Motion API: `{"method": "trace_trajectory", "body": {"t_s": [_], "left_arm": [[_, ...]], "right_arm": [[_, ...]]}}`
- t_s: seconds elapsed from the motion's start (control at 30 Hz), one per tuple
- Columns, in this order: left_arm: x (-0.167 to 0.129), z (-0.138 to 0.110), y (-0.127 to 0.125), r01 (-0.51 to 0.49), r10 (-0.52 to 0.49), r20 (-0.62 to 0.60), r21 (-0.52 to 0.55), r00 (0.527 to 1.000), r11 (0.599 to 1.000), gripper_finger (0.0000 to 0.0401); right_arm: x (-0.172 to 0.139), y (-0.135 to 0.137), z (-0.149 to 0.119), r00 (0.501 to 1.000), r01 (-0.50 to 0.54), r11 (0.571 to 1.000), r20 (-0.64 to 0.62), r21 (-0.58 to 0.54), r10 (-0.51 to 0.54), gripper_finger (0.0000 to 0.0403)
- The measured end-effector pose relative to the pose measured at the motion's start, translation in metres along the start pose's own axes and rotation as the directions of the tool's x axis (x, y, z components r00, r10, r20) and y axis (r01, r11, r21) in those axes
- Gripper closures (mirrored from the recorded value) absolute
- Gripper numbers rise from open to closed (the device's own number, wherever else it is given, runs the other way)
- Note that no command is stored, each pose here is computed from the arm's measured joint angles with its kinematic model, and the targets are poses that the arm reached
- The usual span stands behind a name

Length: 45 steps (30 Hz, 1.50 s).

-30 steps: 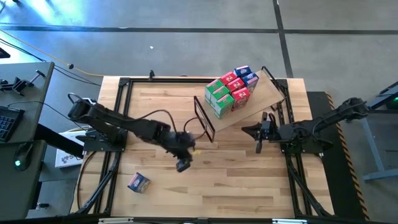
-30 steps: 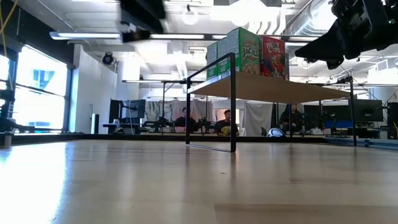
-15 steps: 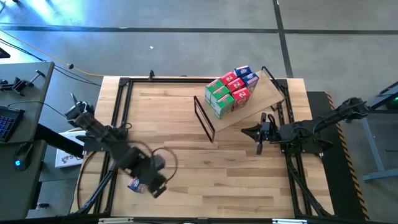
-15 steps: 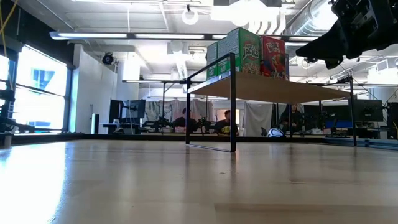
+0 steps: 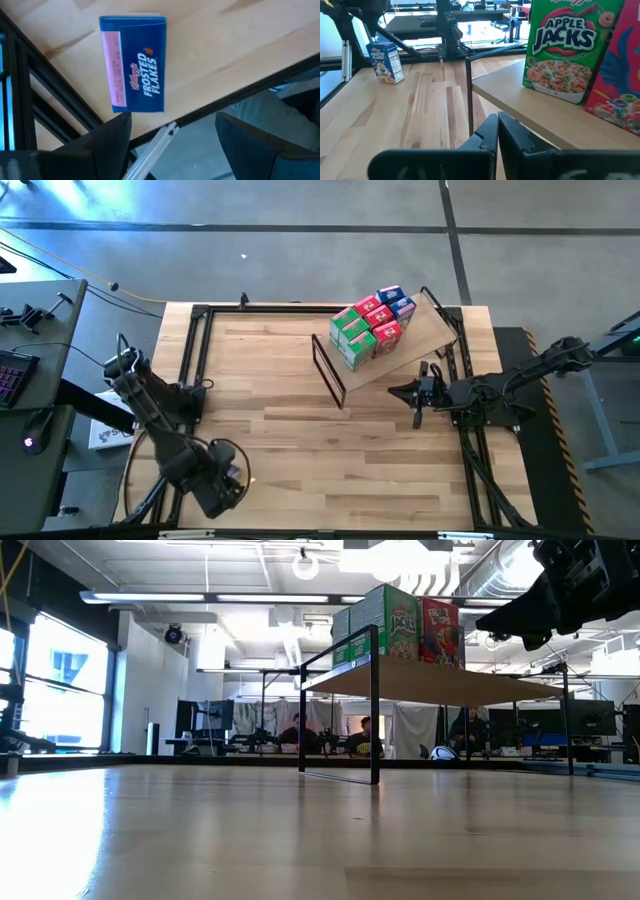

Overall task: Stack cereal on shelf
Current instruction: Put the blue cereal box on the shelf and aligned with the other blue cereal boxes

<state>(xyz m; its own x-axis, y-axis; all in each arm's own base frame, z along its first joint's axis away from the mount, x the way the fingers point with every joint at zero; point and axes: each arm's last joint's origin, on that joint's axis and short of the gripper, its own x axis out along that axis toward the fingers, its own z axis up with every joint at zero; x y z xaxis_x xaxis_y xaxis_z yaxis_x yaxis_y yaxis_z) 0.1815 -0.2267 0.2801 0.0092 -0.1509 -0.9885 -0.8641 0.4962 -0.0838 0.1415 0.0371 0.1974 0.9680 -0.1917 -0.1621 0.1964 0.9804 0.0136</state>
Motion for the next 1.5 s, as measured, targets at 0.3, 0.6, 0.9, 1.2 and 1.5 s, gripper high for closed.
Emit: {"method": "trace_trajectory", "body": {"t_s": [0.3,0.6,0.9,1.2,1.5], "left_arm": [[0.017,-0.009,0.007,-0.037,0.039,0.036,-0.043,0.999,0.998,0.0120],[0.027,-0.008,0.015,-0.067,0.073,0.082,-0.072,0.994,0.995,0.0120],[0.022,-0.009,0.012,-0.040,0.046,0.091,-0.061,0.995,0.997,0.0120],[0.019,-0.008,0.013,-0.064,0.067,0.099,-0.024,0.993,0.998,0.0115],[0.030,-0.008,0.010,-0.021,0.021,0.076,0.000,0.997,1.000,0.0096]], "right_arm": [[0.000,0.000,0.000,1.000,-0.004,1.000,-0.002,-0.001,0.004,0.0403],[0.000,0.000,0.000,1.000,-0.007,1.000,-0.003,-0.001,0.007,0.0403],[0.000,0.000,0.000,1.000,-0.007,1.000,-0.003,-0.001,0.007,0.0403],[0.000,0.001,0.000,1.000,-0.030,1.000,-0.005,0.000,0.030,0.0403],[0.000,0.001,0.000,0.999,-0.034,0.999,-0.006,0.007,0.034,0.0403]]}}
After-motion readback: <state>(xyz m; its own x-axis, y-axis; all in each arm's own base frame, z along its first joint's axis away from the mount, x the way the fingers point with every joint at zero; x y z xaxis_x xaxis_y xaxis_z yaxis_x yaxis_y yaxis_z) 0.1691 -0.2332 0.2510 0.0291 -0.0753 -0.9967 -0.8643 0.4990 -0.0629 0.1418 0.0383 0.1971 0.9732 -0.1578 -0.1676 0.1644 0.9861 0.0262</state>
